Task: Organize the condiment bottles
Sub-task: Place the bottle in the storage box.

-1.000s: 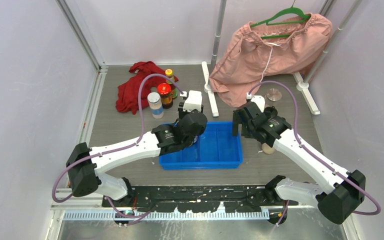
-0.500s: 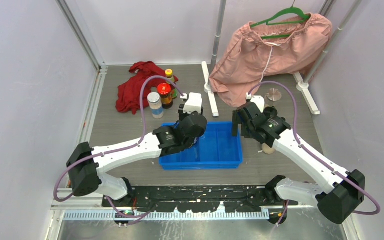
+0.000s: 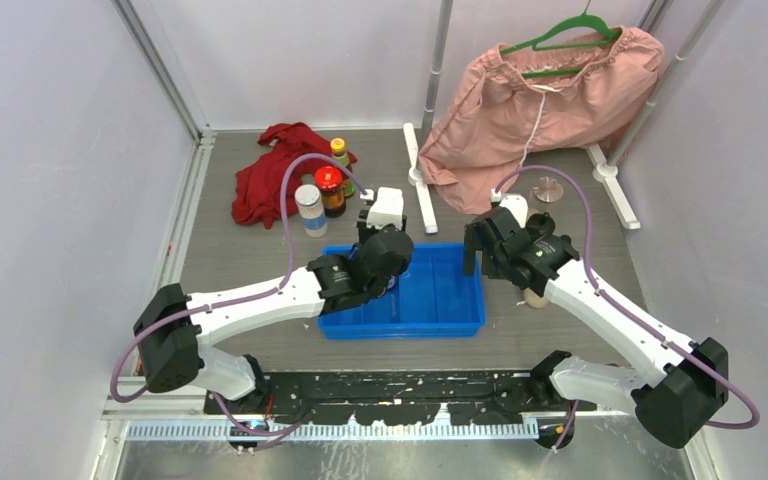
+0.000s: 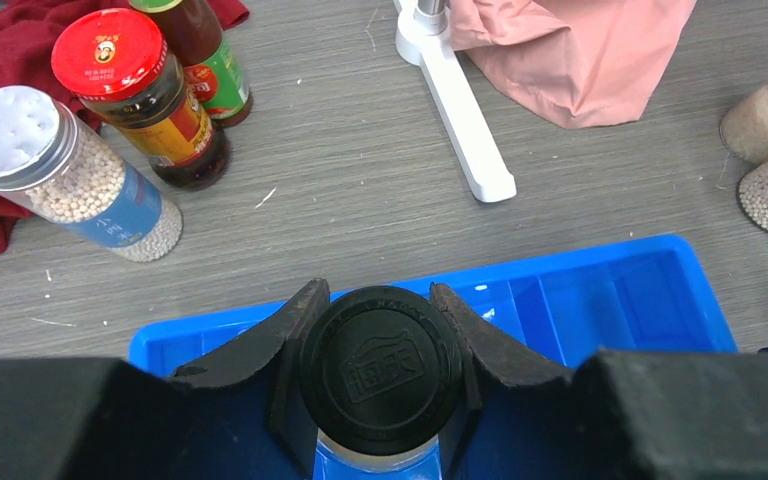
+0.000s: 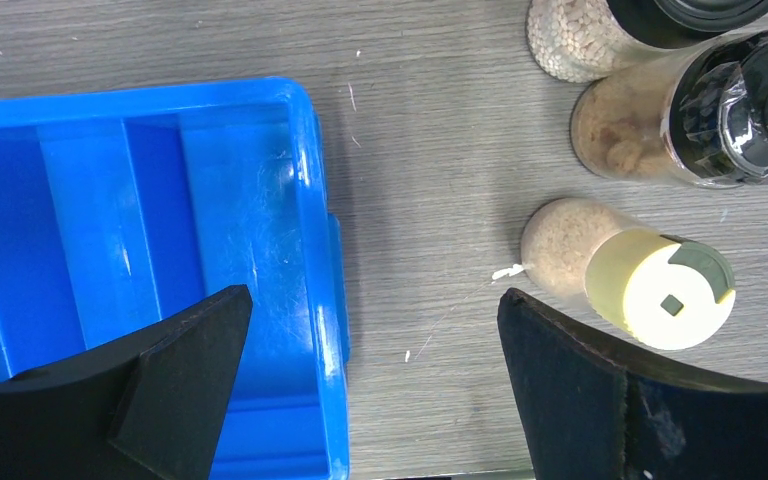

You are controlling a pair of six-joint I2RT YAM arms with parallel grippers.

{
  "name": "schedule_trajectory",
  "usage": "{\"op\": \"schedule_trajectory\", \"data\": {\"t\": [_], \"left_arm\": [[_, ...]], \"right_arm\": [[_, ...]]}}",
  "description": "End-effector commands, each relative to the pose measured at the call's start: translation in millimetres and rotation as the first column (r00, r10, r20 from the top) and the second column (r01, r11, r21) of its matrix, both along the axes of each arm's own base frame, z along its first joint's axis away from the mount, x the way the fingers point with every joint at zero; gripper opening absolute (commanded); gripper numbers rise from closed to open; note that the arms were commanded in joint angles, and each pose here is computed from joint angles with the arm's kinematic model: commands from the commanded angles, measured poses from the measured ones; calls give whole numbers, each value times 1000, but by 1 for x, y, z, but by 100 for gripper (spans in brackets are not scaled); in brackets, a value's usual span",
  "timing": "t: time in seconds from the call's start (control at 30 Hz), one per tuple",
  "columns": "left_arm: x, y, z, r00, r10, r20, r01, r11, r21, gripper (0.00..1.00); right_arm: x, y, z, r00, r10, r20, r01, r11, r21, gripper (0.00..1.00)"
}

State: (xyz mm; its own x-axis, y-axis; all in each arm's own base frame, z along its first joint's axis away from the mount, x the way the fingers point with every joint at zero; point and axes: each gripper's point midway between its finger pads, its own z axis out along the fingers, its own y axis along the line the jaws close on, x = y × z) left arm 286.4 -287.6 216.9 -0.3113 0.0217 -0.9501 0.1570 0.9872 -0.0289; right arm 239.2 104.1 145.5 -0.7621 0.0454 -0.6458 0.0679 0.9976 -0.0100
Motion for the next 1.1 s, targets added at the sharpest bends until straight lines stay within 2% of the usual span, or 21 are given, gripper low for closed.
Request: {"op": "schedule_trajectory", "data": {"t": [0.0,1.07], "left_arm": [[11,-4,35,995,55,84,-42,987,-153,0],[12,16,23,994,94,61,-89,992,-89,0]], "right_arm": [[6,4,2,1000,-3,28,3,1000,14,100],[6,8,-5,1000,-2,12,2,1000,30,100]]}}
